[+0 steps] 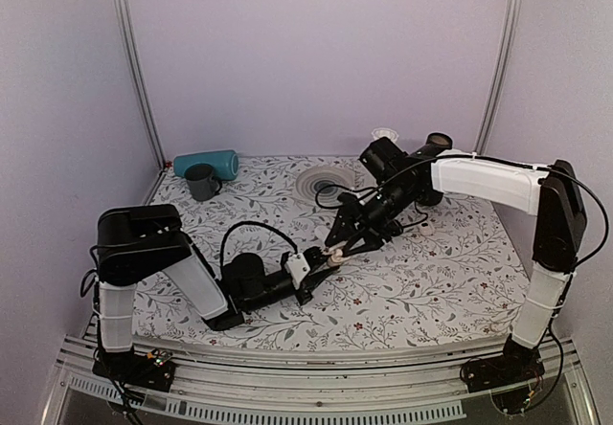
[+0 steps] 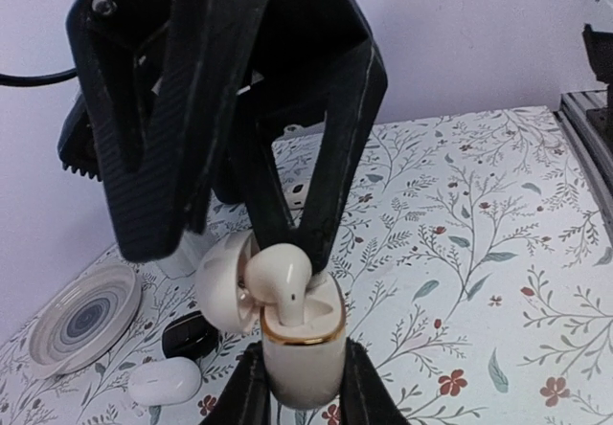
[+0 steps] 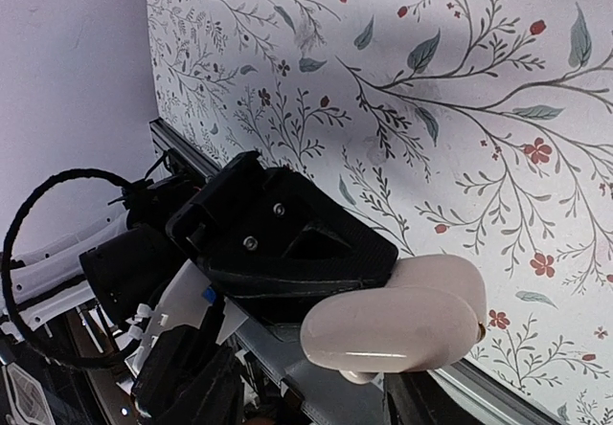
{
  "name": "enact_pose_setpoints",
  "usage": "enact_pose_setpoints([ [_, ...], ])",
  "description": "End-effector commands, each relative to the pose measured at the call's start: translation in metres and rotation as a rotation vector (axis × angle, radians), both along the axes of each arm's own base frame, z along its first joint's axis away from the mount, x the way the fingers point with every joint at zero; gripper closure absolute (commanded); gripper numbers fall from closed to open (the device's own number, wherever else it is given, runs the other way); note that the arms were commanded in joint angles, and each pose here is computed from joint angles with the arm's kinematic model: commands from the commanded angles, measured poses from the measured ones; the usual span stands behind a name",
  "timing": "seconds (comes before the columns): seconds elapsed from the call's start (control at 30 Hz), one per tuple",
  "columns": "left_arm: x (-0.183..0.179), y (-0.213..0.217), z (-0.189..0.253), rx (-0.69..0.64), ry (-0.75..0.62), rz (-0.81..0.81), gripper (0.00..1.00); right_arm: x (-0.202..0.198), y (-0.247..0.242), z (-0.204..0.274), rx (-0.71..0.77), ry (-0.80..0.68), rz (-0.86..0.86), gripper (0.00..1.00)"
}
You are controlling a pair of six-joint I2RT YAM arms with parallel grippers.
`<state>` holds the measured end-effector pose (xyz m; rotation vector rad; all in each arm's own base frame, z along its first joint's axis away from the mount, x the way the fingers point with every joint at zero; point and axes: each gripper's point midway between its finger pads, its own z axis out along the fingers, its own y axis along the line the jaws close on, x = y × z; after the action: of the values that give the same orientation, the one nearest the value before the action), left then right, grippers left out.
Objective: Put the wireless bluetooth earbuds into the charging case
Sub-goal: Insert the left earbud into the left side groove of the charging case, then adjust the left earbud in the left side groove of the charging case.
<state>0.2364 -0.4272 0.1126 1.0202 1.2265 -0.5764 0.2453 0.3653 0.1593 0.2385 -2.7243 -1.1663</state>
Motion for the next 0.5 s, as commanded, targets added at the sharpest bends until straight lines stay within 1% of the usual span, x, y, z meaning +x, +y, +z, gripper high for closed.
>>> enact_pose_setpoints([
  [0.0,-0.005,-0.006,0.033,-0.139,-0.021,-0.036,1.00,0.004,-0.008,0.004,-0.009,-0.083,-0.020,0.48],
  [0.3,0.003,0.003,0.051,-0.246,0.040,-0.023,1.00,0.004,-0.015,0.016,0.008,-0.164,-0.036,0.46],
  [0.47,0.005,0.009,0.061,-0.310,0.070,-0.026,1.00,0.005,-0.014,0.037,0.047,-0.305,-0.029,0.46],
])
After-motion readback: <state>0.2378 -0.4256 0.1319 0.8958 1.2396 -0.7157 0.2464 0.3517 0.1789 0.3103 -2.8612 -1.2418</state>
